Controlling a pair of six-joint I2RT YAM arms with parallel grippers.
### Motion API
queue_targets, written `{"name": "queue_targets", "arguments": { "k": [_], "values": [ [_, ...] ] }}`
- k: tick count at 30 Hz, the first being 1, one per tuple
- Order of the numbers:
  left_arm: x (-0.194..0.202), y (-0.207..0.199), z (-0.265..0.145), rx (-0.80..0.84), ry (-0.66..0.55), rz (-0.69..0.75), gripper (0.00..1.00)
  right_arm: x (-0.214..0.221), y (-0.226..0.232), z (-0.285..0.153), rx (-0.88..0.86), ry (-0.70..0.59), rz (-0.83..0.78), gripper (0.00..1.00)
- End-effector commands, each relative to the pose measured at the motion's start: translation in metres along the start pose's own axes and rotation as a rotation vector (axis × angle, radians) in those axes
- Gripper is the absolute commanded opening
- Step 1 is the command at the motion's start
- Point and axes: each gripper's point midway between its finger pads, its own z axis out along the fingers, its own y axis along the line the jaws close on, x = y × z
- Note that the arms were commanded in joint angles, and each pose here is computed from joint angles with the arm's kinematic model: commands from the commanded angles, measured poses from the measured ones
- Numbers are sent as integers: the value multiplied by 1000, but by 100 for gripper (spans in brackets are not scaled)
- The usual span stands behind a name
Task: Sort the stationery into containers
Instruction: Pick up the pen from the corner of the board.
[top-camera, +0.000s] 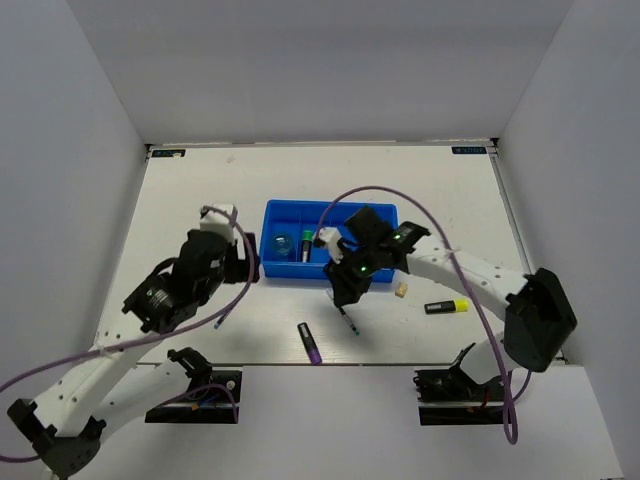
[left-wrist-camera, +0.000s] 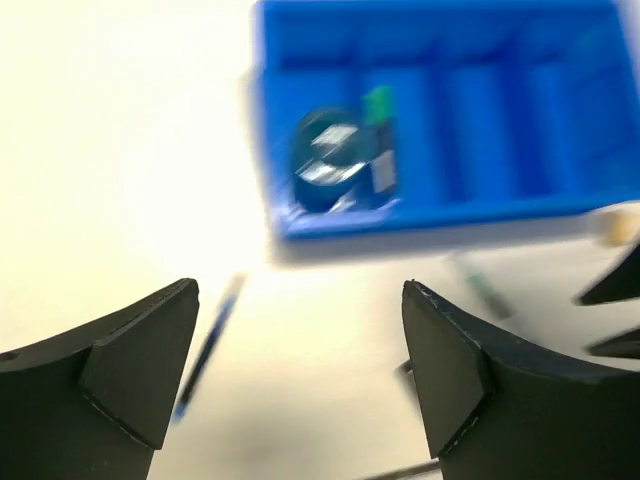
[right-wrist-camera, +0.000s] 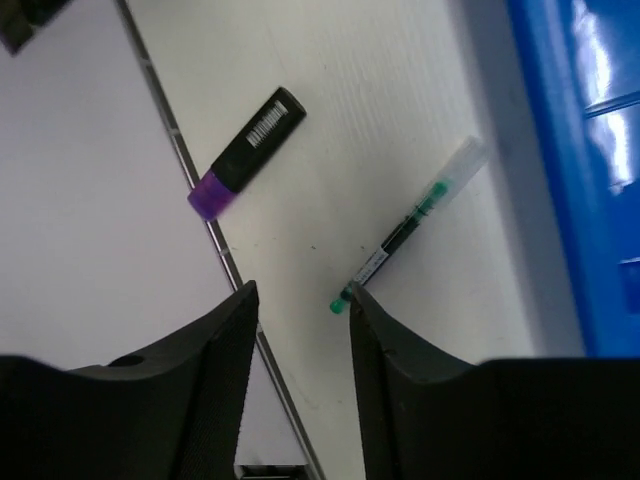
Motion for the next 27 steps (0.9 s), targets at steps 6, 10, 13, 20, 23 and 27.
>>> {"name": "queue_targets", "arguments": {
  "k": [6, 10, 13, 20, 23, 27],
  "values": [
    [96, 91, -31, -305, 133, 67, 94, -5, 7, 73, 304, 104, 226, 66],
    [103, 105, -32, -362, 110, 74, 94, -8, 0, 94, 485, 122, 218, 65],
    [111, 112, -30, -389, 119, 93, 94, -5, 10, 117, 483, 141, 203, 60],
    [107, 118, -35, -394, 44, 81, 94, 9, 26, 142, 474, 187, 197, 57],
    [107, 119, -35, -388, 25, 73, 94, 14, 32, 146, 462, 202, 194, 57],
    [108, 118, -36, -382, 25, 67, 94, 23, 36, 153, 472, 224, 193, 57]
  ]
}}
